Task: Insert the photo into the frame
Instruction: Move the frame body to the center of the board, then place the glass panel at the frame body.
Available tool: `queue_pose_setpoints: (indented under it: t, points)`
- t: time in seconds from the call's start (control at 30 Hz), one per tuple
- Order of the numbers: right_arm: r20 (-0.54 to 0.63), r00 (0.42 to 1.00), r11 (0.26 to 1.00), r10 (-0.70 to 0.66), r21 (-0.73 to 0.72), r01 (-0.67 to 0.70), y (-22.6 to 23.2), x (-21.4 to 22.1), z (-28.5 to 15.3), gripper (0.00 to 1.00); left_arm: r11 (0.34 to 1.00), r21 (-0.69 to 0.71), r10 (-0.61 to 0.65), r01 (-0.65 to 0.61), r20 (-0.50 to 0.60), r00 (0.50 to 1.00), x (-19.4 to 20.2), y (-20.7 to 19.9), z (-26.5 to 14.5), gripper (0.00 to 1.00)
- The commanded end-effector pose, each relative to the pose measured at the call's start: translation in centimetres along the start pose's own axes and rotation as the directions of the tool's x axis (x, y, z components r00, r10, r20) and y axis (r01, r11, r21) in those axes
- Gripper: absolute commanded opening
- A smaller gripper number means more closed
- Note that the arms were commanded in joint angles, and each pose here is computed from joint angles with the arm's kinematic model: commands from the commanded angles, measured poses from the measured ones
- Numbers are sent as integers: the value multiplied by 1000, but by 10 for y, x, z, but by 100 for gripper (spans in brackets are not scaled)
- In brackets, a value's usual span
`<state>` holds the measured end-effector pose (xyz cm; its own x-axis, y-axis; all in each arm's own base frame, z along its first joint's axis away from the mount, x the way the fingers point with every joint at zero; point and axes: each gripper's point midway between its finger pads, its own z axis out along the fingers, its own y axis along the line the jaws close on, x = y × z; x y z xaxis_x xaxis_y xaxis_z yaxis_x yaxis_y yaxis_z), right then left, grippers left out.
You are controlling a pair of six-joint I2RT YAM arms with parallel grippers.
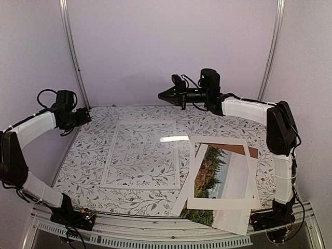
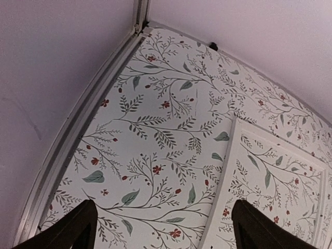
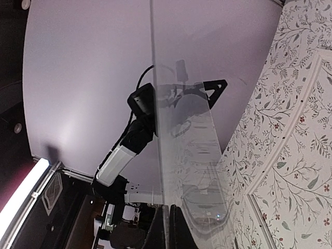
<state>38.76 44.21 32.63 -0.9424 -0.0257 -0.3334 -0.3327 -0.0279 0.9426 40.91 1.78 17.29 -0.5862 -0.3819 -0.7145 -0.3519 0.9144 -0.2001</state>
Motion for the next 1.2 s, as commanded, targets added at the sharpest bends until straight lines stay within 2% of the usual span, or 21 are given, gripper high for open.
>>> queue_pose_setpoints:
  t: [0.0,0.2,0.37,0.63,0.8,1.0,1.17]
  points:
    - [91,978,979,185,72,-192,-85,-3,11,0,997,-63,-28,32,49,998,-5,20,-11,93]
    - [148,925,913,351,164,-373,-194,19,17,0,999,-25,-26,26,14,1000,5,14,-6,93]
    - [166,899,874,405,218,-434,-233,36,12,0,1000,-15,-15,15,-5,1000,11,12,-1,93]
    - [246,900,843,360,329,-427,-244,44,-5,0,1000,19,-19,19,-25,1000,21,8,1,93]
    - [206,911,850,357,332,-408,-238,52,-5,1,999,29,-14,15,-36,999,26,6,1,93]
    - [156,928,861,339,347,-373,-233,60,-6,10,999,39,-6,7,-36,999,26,2,0,93]
    - [121,937,864,328,362,-350,-232,66,-7,13,999,43,0,1,-36,999,27,1,0,93]
